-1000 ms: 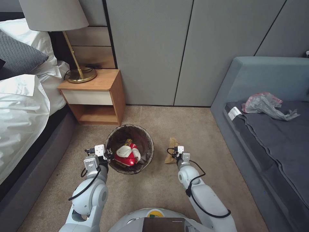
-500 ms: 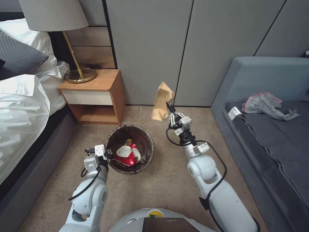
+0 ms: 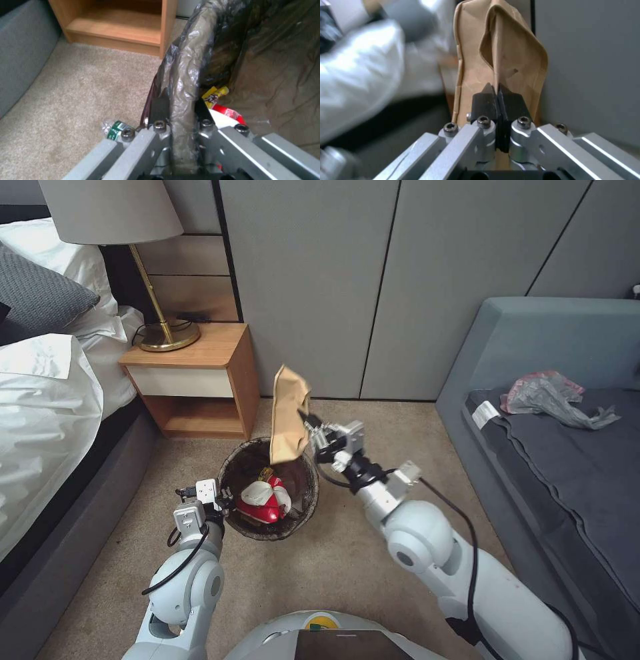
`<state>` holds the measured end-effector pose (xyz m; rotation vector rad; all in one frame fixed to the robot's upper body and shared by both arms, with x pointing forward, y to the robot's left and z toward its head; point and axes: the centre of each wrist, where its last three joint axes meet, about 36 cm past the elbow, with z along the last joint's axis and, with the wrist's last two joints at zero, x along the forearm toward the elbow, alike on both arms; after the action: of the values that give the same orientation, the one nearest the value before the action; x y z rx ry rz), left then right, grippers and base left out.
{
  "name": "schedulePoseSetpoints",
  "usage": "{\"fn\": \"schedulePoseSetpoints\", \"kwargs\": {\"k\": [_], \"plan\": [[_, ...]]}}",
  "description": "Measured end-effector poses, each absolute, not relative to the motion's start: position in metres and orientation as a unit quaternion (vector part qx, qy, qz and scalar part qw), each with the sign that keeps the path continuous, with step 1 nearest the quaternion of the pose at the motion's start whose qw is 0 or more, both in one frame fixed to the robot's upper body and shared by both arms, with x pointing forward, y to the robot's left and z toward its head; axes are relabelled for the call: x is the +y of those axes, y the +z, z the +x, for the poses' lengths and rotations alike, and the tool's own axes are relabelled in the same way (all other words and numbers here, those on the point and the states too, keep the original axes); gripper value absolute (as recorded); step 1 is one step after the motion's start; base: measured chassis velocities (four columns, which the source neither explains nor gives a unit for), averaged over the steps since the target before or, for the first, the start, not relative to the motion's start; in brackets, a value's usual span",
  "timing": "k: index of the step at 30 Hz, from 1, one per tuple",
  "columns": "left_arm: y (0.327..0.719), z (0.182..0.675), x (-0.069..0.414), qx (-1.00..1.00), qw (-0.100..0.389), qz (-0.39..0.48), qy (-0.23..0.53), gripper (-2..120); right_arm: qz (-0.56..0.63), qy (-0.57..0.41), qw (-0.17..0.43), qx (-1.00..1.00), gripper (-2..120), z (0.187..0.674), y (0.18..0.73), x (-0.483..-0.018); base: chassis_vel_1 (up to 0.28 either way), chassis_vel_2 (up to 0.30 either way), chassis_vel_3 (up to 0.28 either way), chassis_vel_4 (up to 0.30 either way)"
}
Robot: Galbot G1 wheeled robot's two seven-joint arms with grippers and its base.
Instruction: Pick up the trash bin, then pick up the garbage from the floor and place it into the trash bin.
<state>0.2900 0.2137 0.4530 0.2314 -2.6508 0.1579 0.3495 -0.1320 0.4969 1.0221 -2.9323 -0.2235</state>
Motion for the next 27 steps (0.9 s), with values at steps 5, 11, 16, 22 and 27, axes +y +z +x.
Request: {"fn": "schedulePoseSetpoints", "kwargs": {"k": [5,11,16,22,27], "plan": [[0.453,0.29,0.214,-0.966,0.236,0.084,0.058,0,0.291,-0.02,0.137,-0.947,0,0.355,0.487,-0.12,0.0,0.0,0.0,0.0],[0.453,0.29,0.214,-0.966,0.236,0.085,0.057,0,0.281,0.006,0.202,-0.938,0,0.361,0.474,-0.114,0.0,0.0,0.0,0.0],[0.453,0.29,0.214,-0.966,0.236,0.085,0.057,0,0.295,0.017,0.223,-0.929,0,0.357,0.467,-0.106,0.0,0.0,0.0,0.0],[0.453,0.29,0.214,-0.966,0.236,0.084,0.058,0,0.307,0.022,0.235,-0.922,0,0.351,0.463,-0.1,0.0,0.0,0.0,0.0],[0.453,0.29,0.214,-0.966,0.236,0.084,0.058,0,0.312,0.026,0.239,-0.919,0,0.349,0.459,-0.095,0.0,0.0,0.0,0.0]]}}
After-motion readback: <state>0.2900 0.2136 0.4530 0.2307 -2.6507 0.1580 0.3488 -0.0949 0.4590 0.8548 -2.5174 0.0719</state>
